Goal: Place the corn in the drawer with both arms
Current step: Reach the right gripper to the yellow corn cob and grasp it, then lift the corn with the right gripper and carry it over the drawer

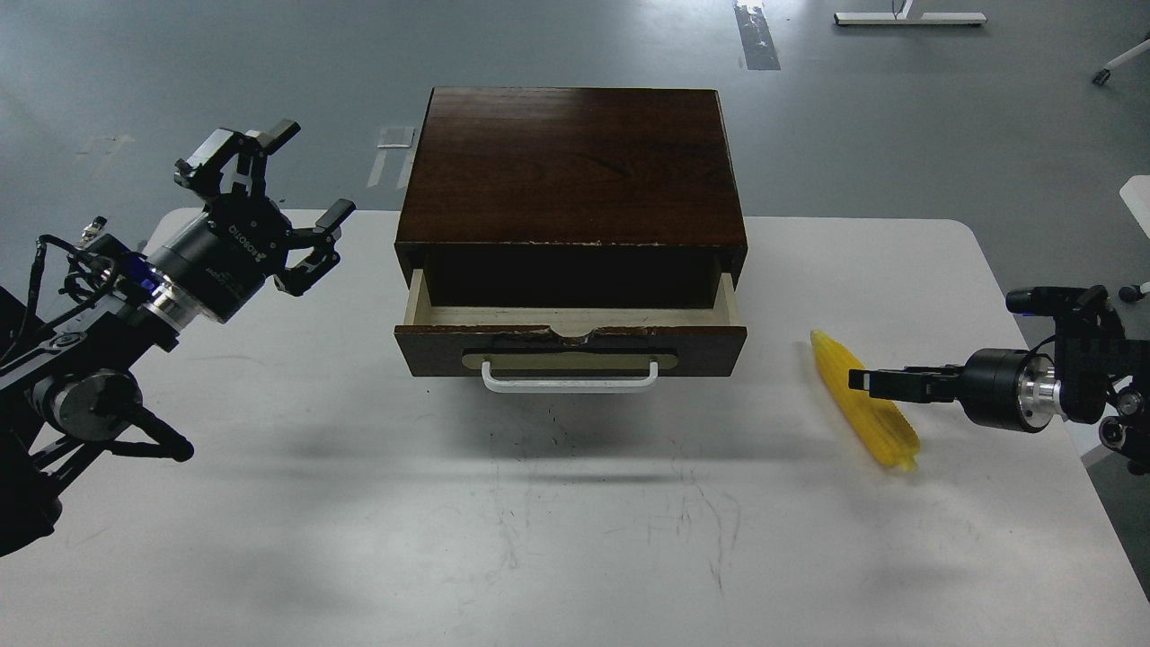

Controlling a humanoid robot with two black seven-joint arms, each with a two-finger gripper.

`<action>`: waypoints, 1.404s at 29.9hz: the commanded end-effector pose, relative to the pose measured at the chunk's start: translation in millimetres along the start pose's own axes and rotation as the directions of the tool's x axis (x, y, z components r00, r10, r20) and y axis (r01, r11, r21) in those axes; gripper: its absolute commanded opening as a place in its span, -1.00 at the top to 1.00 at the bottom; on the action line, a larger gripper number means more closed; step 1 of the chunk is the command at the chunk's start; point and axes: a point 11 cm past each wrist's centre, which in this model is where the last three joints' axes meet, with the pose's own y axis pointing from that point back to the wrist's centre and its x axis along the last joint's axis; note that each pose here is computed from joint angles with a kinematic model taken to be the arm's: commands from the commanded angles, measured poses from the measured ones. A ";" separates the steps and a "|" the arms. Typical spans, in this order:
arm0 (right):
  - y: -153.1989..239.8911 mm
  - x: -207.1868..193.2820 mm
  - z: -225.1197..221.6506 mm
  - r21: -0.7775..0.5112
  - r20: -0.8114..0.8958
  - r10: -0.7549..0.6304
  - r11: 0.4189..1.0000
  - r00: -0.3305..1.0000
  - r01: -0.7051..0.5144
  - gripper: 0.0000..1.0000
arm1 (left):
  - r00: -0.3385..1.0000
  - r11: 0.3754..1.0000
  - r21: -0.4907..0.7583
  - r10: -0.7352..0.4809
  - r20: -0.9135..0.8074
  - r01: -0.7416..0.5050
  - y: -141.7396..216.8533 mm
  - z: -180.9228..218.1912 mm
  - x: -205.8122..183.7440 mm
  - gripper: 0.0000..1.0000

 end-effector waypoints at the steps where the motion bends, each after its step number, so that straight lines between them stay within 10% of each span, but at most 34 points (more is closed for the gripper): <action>1: -2.3 -6.5 0.5 -0.003 -0.009 -0.013 1.000 1.000 0.013 -0.92 | 1.000 1.000 0.002 0.000 0.000 0.000 0.1 -0.3 0.1 -0.96; 7: -3.3 -15.4 2.9 -0.009 -0.015 -0.028 1.000 0.999 0.028 -0.34 | 1.000 1.000 0.002 0.001 0.001 -0.001 0.4 0.1 0.5 -0.96; 11: -2.6 -24.7 6.5 -0.021 -0.021 -0.062 0.998 0.998 0.061 0.43 | 1.000 1.000 0.001 -0.002 0.001 0.002 0.1 0.6 -0.5 -0.96; 17: -1.6 -25.2 7.3 -0.023 -0.020 -0.063 0.998 0.998 0.062 0.78 | 1.000 1.000 0.000 -0.003 0.003 0.003 0.3 2.0 -0.5 -0.96; 25: 16.2 -13.8 14.0 -0.043 -0.019 -0.034 0.999 0.999 0.033 0.91 | 1.000 1.000 0.003 -0.030 -0.008 0.030 1.1 2.6 -2.9 -0.96; 42: 85.8 196.2 -103.5 0.126 -0.285 0.290 0.956 0.914 -0.264 0.90 | 0.999 0.999 0.000 -0.032 -0.005 0.032 1.3 5.2 -2.1 -0.96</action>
